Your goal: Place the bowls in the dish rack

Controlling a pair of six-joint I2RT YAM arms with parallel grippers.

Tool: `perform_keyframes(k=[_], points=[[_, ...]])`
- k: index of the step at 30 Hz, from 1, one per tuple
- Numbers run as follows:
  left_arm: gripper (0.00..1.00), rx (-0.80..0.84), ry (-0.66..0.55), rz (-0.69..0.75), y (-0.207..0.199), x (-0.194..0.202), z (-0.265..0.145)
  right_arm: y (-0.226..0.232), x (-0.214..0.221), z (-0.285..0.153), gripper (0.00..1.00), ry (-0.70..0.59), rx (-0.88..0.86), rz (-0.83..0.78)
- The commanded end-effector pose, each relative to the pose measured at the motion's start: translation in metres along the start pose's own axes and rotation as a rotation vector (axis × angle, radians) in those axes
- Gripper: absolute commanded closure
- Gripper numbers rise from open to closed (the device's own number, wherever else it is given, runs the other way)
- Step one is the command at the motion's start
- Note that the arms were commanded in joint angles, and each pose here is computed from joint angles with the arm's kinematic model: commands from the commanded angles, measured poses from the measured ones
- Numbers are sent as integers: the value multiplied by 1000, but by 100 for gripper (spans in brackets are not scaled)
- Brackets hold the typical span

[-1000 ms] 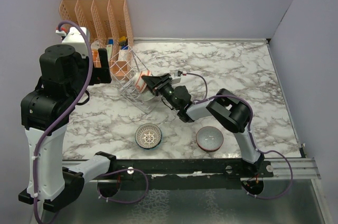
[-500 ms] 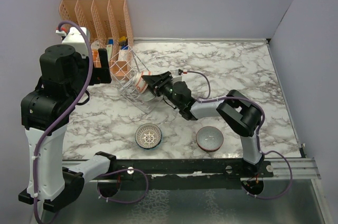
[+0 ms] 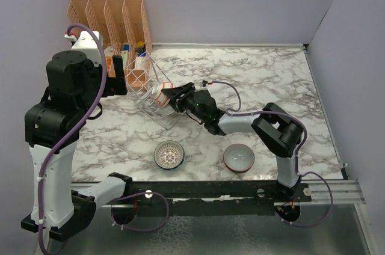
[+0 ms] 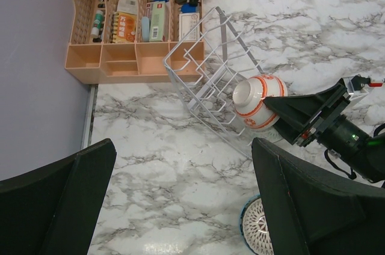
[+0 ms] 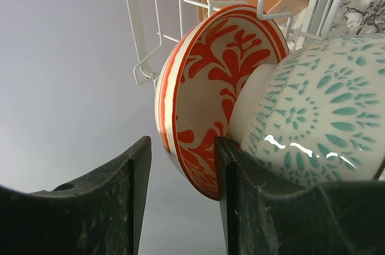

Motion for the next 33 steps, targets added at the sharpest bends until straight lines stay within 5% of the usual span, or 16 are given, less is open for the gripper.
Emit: perform_keyframes(k=[1,8,25,33], points=[[1,-17,-18,14,2,-2,0,25,1,-1,53,51,-12,25],[1,-18,-11,16,2,0,1,23,4,0,54,77,33,44],[1,-24,-6,20,3,2,4,32,8,16,80,69,-61,19],[1,-29,-3,22,4,5,3,31,10,17,73,86,-44,27]])
Point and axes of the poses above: each gripper's point midway between its finger pads, its own z axis out along the fingers, its own y axis along the line the jaws close on, x = y × z, the point moved 7 cm from there along -z, back along the fingers, and after that the axes turned 13 degrees about -z, right-handed, at the moved point
